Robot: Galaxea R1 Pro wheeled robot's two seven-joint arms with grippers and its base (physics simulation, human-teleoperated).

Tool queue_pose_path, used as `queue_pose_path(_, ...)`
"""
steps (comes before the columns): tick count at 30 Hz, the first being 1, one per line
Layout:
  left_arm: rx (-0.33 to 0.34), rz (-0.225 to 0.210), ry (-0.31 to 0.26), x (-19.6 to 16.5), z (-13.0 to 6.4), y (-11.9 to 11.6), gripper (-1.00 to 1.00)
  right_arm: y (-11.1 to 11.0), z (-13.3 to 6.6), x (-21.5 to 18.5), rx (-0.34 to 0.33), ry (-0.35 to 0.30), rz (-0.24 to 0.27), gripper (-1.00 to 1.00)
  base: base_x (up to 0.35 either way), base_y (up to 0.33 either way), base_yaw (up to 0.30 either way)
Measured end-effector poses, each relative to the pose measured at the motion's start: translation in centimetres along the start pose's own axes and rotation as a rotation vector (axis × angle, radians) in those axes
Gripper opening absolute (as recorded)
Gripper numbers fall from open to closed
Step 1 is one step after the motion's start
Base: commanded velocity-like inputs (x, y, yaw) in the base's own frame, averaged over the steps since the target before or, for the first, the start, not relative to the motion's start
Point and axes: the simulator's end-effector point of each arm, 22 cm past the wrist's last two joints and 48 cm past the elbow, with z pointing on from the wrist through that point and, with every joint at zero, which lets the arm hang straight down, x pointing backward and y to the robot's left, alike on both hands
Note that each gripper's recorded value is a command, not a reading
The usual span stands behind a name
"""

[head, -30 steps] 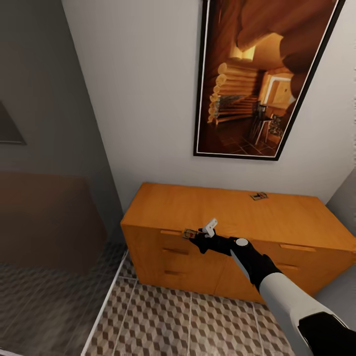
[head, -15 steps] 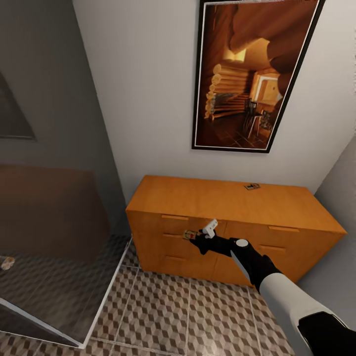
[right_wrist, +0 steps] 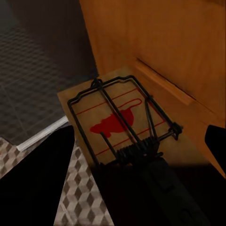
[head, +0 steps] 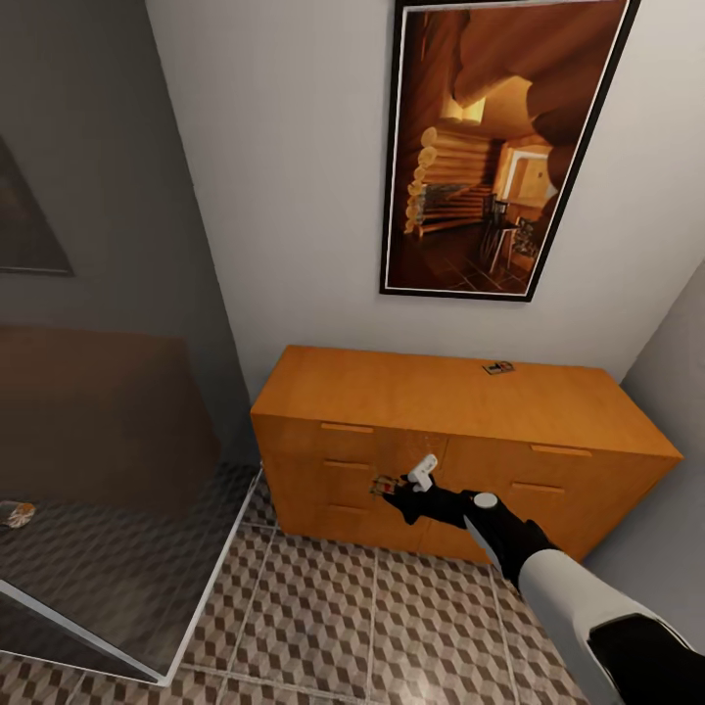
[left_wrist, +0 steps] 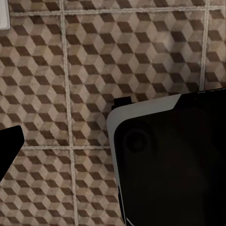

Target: Take the four mousetraps from the cabinet in the bathroom and place them on the bathroom floor. Make sure all four end up on the same floor surface, and ensure that at least two of them are either under or directly next to the same bathroom sink.

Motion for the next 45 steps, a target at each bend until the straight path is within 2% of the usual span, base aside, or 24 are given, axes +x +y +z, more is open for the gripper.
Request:
queue_pose_path(3,0.005,-0.001,0.000,-0.1,0.0,-0.4,1.00,0.5,-0.3,3.4,-0.011,0.038,-0.018,-1.00,0.000,0.000,0.000)
queue_pose_path(6,0.007,-0.001,-0.001,-0.1,0.0,-0.6,1.00,1.4,-1.0,7.2,-0.034,0.095,-0.057,-1.00,0.000,0.000,0.000)
queue_pose_path(12,0.009,-0.002,-0.001,-0.1,0.0,-0.7,1.00,1.9,-1.9,10.3,-0.044,0.129,-0.068,-1.00,0.000,0.000,0.000)
queue_pose_path(18,0.011,-0.001,0.000,-0.1,0.0,-0.8,1.00,-0.1,-3.6,12.8,0.027,0.146,-0.075,-1.00,0.000,0.000,0.000)
queue_pose_path(19,0.011,-0.001,0.000,-0.1,0.0,-0.9,1.00,-0.4,-4.6,14.8,0.069,0.155,-0.077,-1.00,0.000,0.000,0.000)
queue_pose_path(22,0.011,-0.002,0.000,-0.1,0.0,-0.9,1.00,-0.9,-5.6,17.0,0.135,0.166,-0.066,-1.00,0.000,0.000,0.000)
queue_pose_path(24,0.009,-0.002,0.000,-0.1,0.0,-0.8,1.00,-0.8,-6.5,18.9,0.181,0.173,-0.065,-1.00,0.000,0.000,0.000)
queue_pose_path(30,0.008,-0.003,0.000,-0.1,0.0,-0.7,1.00,0.7,-8.3,22.4,0.244,0.151,-0.059,-1.00,0.000,0.000,0.000)
queue_pose_path(35,0.008,-0.003,0.000,-0.1,0.0,-0.7,1.00,1.2,-10.5,25.3,0.323,0.151,-0.005,-1.00,0.000,0.000,0.000)
queue_pose_path(45,0.008,-0.004,0.000,-0.1,0.0,-0.7,1.00,2.3,-14.9,29.9,0.509,0.101,0.214,-1.00,0.000,0.000,0.000)
